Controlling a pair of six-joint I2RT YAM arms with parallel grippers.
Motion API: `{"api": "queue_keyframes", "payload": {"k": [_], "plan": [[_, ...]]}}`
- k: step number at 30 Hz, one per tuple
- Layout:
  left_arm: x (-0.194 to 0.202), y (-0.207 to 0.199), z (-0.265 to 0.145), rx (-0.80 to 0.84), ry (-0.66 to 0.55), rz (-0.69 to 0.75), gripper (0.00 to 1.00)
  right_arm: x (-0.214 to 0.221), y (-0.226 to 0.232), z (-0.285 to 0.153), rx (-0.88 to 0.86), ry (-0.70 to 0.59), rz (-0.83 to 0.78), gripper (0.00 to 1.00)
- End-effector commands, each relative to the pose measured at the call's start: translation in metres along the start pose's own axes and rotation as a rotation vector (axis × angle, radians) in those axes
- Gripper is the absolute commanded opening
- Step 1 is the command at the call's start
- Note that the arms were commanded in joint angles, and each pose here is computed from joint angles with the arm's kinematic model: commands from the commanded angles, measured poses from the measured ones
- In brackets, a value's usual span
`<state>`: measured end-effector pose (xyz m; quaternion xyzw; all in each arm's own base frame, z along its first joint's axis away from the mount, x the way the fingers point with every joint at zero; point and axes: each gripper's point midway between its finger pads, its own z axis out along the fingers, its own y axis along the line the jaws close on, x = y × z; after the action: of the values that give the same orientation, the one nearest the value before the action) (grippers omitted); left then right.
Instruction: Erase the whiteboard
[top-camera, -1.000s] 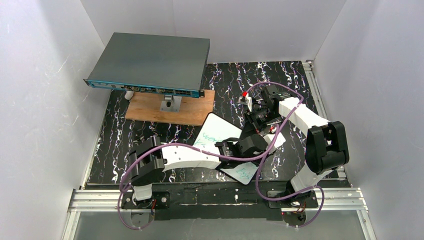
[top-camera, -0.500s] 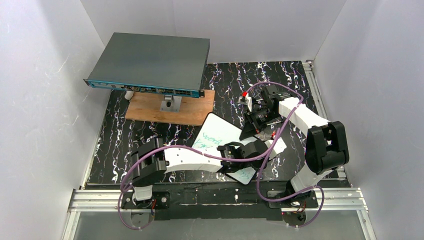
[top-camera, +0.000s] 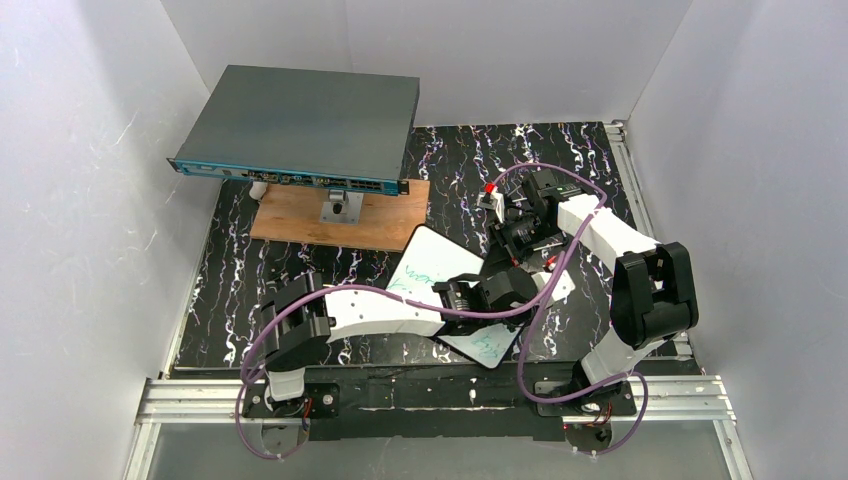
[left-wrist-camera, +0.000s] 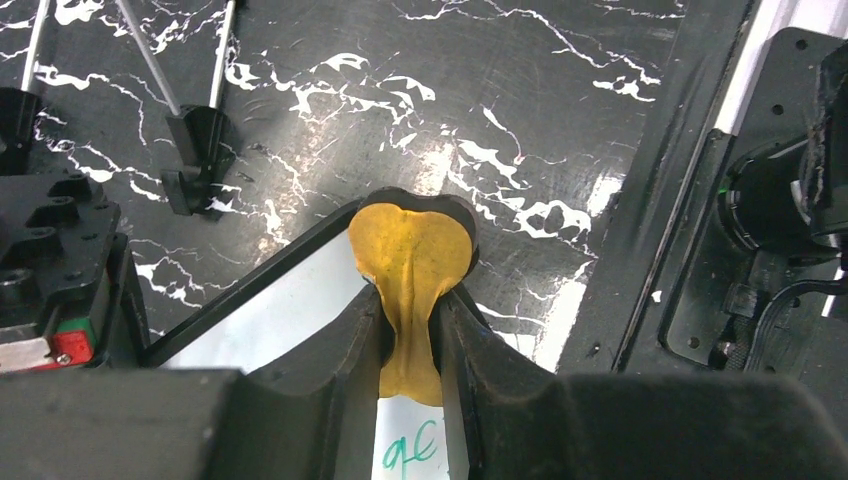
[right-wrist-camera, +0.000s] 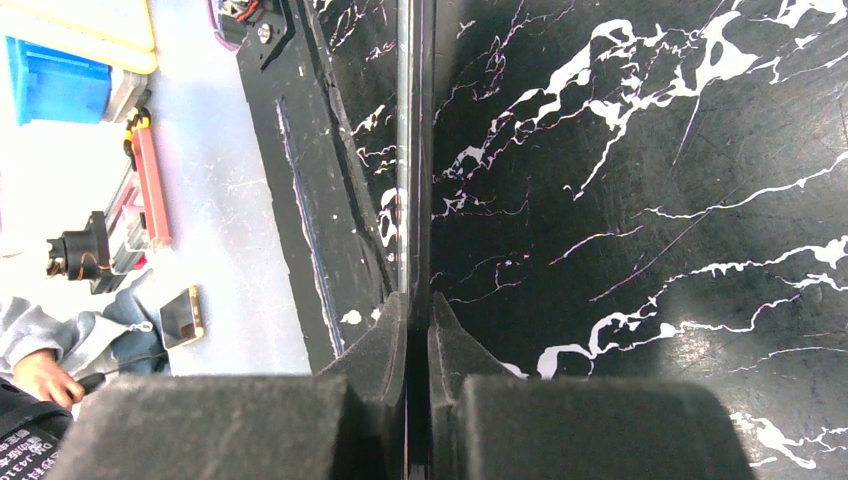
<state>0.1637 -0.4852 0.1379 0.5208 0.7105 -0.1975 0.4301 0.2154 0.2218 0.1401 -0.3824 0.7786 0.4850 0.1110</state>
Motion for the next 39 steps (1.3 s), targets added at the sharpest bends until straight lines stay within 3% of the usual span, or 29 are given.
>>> {"api": "queue_keyframes", "payload": {"k": [1, 10, 20, 33, 39], "plan": [[-0.008, 0.001, 0.002, 0.044, -0.038, -0.032, 0.0, -0.008, 0.008, -0.001, -0.024, -0.027, -0.06, 0.01], [0.011, -0.045, 0.01, 0.185, -0.015, -0.101, 0.0, -0.008, 0.007, -0.001, -0.024, -0.026, -0.057, 0.01], [0.046, -0.019, 0.0, 0.081, 0.045, -0.079, 0.0, -0.008, 0.008, -0.001, -0.025, -0.028, -0.059, 0.01], [-0.032, 0.008, 0.007, 0.085, -0.091, -0.023, 0.0, -0.008, 0.008, -0.002, -0.022, -0.028, -0.063, 0.01], [-0.037, 0.014, 0.008, 0.104, -0.105, -0.044, 0.0, -0.008, 0.008, -0.001, -0.022, -0.027, -0.062, 0.01]]}}
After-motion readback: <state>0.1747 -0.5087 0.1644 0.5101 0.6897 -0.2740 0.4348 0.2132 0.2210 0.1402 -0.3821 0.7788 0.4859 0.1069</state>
